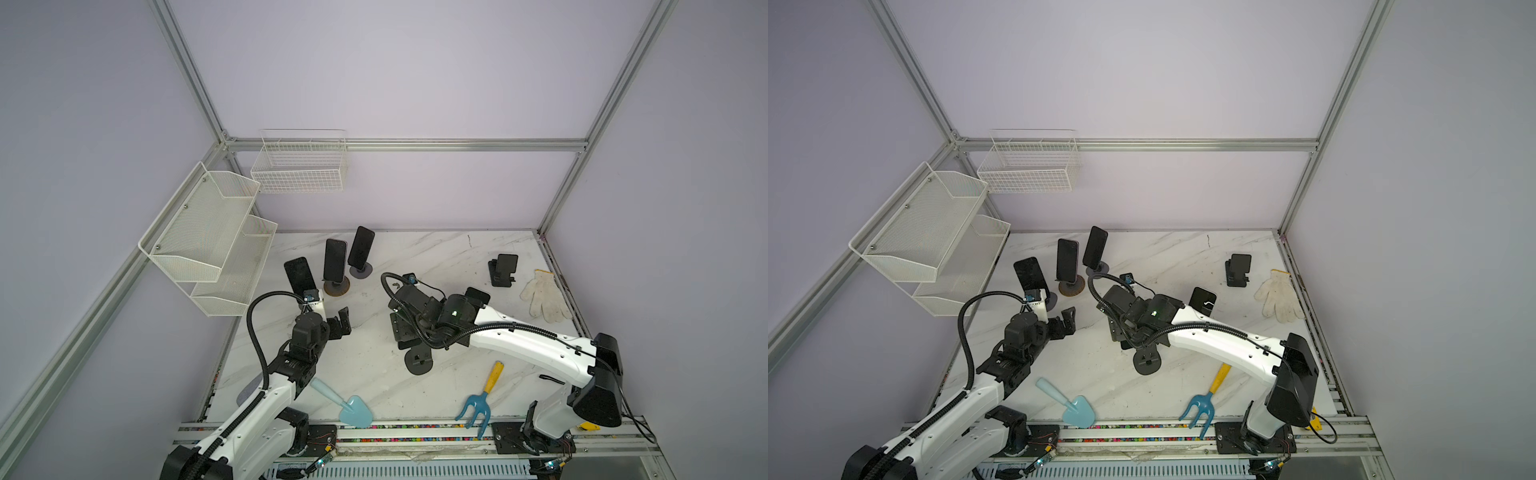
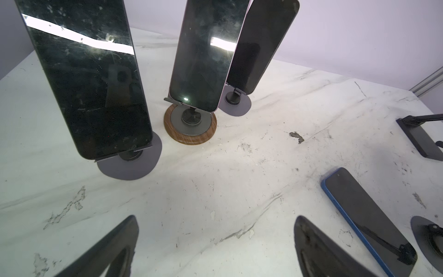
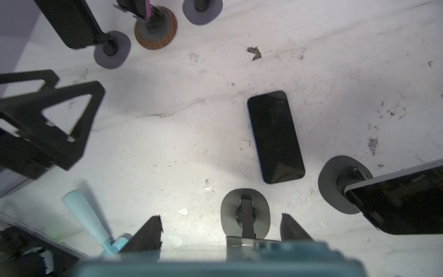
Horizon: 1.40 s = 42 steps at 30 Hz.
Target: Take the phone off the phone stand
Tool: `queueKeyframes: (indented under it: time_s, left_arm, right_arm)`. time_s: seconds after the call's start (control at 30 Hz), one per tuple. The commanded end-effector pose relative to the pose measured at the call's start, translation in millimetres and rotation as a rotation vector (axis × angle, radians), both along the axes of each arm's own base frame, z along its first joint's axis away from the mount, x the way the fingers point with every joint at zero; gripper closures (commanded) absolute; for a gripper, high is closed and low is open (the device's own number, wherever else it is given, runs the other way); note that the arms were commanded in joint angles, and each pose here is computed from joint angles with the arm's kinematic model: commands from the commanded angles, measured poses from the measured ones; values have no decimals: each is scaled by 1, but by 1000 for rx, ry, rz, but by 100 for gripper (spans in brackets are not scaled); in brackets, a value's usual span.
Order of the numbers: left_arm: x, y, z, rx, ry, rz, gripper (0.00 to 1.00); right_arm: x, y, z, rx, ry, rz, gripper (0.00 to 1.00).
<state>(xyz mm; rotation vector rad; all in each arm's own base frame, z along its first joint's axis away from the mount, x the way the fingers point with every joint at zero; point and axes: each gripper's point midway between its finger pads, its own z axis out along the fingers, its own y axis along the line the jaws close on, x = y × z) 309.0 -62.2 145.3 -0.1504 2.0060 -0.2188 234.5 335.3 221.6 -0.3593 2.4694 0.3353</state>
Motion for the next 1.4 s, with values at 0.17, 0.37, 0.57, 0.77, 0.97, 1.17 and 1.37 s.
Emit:
queueKeyframes:
  time_s: [0.17,0.37,0.57,0.77,0.97,1.17,1.37]
  left_arm:
    - [-1,2,13,-1,-80,1,1]
    - [-2,22,6,34,-51,116,0]
    - [-2,29,5,32,-45,162,0]
    - [-1,31,4,31,-41,173,0]
    - [-1,32,4,33,-35,183,0]
    - [-2,33,7,32,-42,185,1]
    - [-3,35,9,40,-45,194,0]
  right_arm:
    - [18,21,48,45,-110,68,33]
    - [49,43,6,31,-11,138,34]
    - [63,53,-48,-57,97,198,35]
    - [61,56,-95,-132,197,251,35]
    - [59,56,-127,-181,248,271,35]
    - [57,53,-151,-238,292,277,34]
    - [57,51,-167,-263,304,283,34]
